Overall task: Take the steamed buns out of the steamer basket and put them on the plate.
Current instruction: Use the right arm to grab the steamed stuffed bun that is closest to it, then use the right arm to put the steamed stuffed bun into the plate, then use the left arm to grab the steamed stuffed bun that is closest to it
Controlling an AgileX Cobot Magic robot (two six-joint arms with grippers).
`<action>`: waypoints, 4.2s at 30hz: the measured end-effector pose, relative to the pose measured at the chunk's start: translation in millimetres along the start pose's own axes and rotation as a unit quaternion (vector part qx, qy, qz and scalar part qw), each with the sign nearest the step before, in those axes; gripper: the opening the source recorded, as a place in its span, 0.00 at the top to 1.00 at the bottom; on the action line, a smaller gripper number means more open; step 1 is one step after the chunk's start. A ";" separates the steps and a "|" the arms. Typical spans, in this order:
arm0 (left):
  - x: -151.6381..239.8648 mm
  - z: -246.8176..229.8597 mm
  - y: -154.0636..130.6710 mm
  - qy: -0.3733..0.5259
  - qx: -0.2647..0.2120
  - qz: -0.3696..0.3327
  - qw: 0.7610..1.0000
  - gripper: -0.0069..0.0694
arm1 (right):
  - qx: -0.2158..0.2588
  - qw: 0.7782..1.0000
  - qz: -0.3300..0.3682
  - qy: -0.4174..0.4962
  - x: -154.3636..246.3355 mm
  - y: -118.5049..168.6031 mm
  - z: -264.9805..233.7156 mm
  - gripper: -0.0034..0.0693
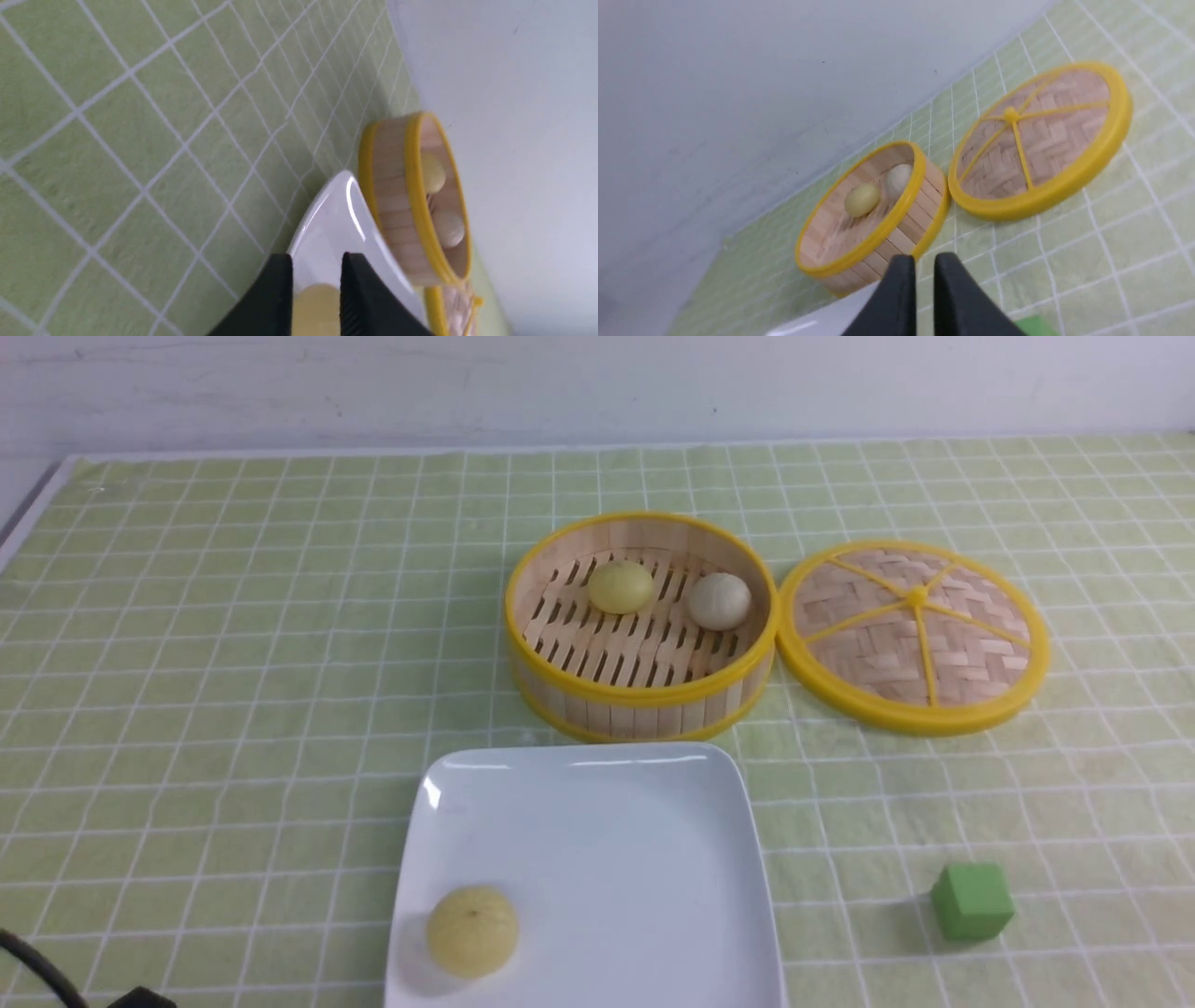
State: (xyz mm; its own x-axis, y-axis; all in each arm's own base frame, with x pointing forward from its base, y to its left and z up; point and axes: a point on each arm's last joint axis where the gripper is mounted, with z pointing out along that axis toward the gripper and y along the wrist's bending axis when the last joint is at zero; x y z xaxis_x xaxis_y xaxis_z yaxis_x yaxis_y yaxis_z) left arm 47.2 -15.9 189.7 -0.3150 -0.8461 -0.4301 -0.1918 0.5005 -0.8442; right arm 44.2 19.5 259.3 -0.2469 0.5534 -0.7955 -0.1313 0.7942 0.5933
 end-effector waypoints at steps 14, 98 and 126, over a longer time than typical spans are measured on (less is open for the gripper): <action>-39.0 34.9 -71.7 0.293 -0.201 0.229 0.906 0.91 | 0.005 0.865 -0.032 0.500 -8.0 25.8 126.3 0.94; -79.9 141.6 -151.2 0.379 -0.092 0.311 0.867 0.91 | 0.067 0.773 -0.374 0.509 -53.1 116.0 164.4 0.97; -4.4 439.3 -239.6 0.372 -0.055 0.374 0.848 0.44 | 0.069 0.811 -0.345 0.468 -23.1 55.3 108.9 0.96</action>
State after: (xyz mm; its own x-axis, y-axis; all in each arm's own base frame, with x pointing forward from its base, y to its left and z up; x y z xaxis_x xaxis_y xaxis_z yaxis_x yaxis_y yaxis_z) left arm 502.9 -212.7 253.3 -0.8773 0.0450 -0.4778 0.2483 0.8945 -0.3718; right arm 147.2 77.9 297.1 -0.7893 -0.4161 -0.4515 -0.4552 0.8900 -0.0244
